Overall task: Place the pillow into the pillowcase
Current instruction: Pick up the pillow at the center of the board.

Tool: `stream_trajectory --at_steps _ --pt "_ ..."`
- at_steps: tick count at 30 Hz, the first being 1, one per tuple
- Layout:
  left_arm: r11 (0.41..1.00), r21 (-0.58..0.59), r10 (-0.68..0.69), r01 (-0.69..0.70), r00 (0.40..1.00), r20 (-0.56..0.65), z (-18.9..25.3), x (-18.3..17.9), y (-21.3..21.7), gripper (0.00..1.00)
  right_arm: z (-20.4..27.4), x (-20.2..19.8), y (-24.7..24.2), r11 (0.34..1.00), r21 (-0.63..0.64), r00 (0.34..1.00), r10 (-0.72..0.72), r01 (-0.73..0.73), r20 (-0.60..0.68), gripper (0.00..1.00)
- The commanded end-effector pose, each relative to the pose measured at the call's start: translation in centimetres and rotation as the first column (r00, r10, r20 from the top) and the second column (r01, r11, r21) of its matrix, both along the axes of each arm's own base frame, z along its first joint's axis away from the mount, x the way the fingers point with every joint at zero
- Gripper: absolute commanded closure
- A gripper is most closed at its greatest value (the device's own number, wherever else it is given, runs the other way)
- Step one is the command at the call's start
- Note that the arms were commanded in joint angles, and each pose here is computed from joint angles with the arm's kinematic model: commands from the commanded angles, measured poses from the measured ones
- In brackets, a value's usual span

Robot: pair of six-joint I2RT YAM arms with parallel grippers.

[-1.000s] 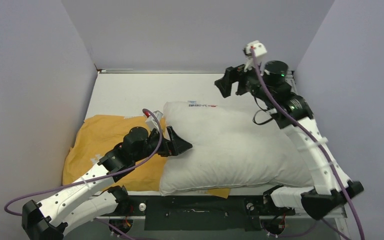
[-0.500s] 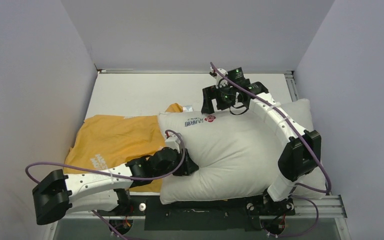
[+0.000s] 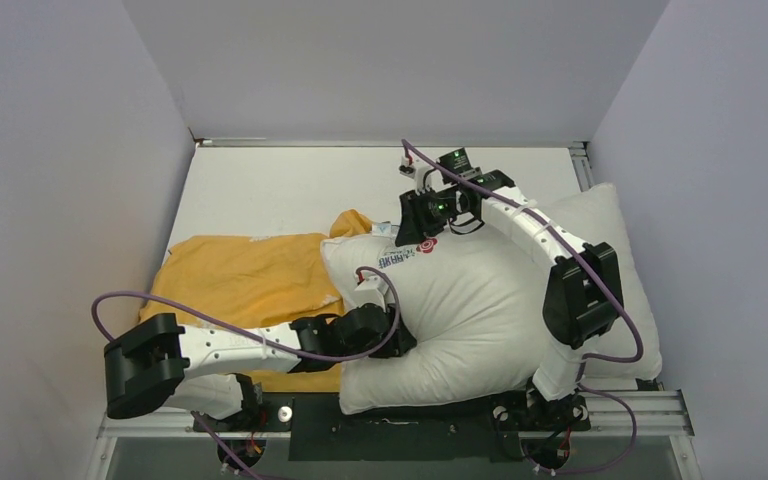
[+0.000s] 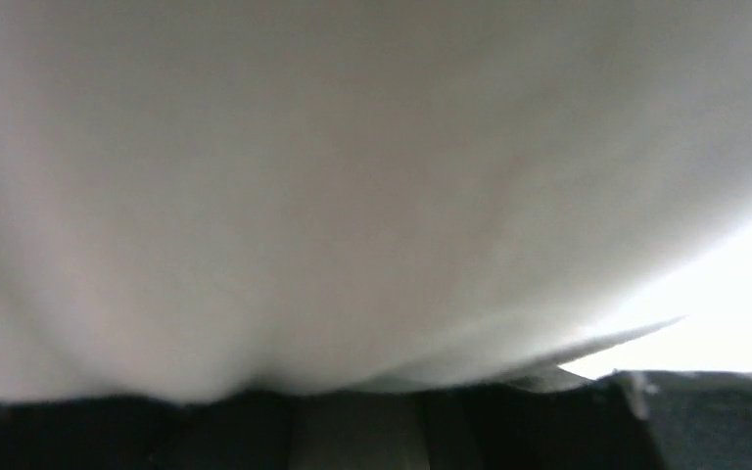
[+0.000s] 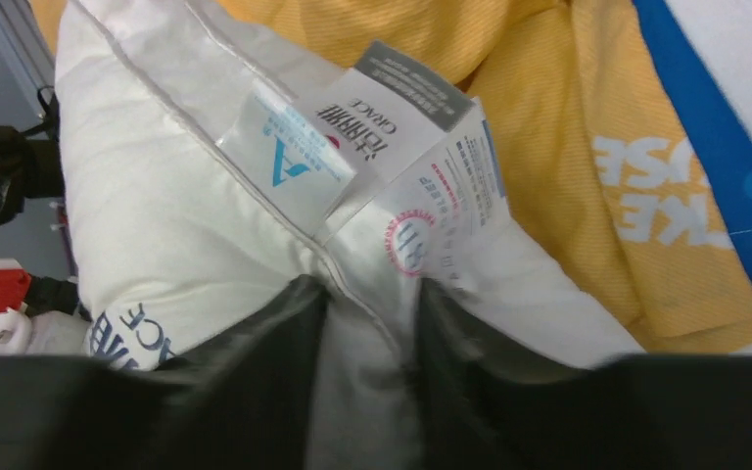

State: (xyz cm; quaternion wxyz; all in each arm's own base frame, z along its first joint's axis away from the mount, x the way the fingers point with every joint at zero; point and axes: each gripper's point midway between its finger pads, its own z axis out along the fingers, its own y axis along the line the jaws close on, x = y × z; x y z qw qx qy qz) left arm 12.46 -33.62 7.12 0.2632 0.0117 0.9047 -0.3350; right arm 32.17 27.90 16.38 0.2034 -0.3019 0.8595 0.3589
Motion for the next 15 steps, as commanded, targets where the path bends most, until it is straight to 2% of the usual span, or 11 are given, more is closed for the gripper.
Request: stream_trajectory --at_steps 1,2,5,8,11,15 --pt "0.903 0.425 -0.018 0.053 0.996 -0.086 -6.8 -2.6 8.7 0.53 -1.1 -4.4 1.4 0.989 0.037 0.98 0.147 -0.143 -0.136 0.9" --pt "0.907 0.419 -0.022 0.046 0.998 -0.062 -5.9 -2.3 8.6 0.47 -0.9 -4.1 1.3 0.991 0.031 0.983 0.133 -0.13 -0.123 0.94" --pt "0.929 0.367 -0.052 0.045 0.999 0.011 -2.4 -1.4 7.8 0.27 1.9 -2.9 0.8 0.996 0.049 0.995 0.082 -0.08 -0.047 0.95" --pt "0.963 0.264 -0.074 0.049 0.993 0.087 1.5 -0.9 7.1 0.12 5.9 -1.2 0.0 0.998 0.055 0.998 0.008 -0.012 0.067 0.95" --pt "0.99 0.126 -0.075 0.055 0.984 0.162 5.4 -0.7 6.7 0.03 11.2 0.3 -1.1 0.994 0.093 0.976 -0.071 0.052 0.207 0.95" --pt "0.996 -0.066 -0.041 0.059 0.968 0.249 10.2 -0.7 7.0 0.03 18.0 0.9 -2.9 0.981 0.157 0.914 -0.166 0.115 0.369 0.95"
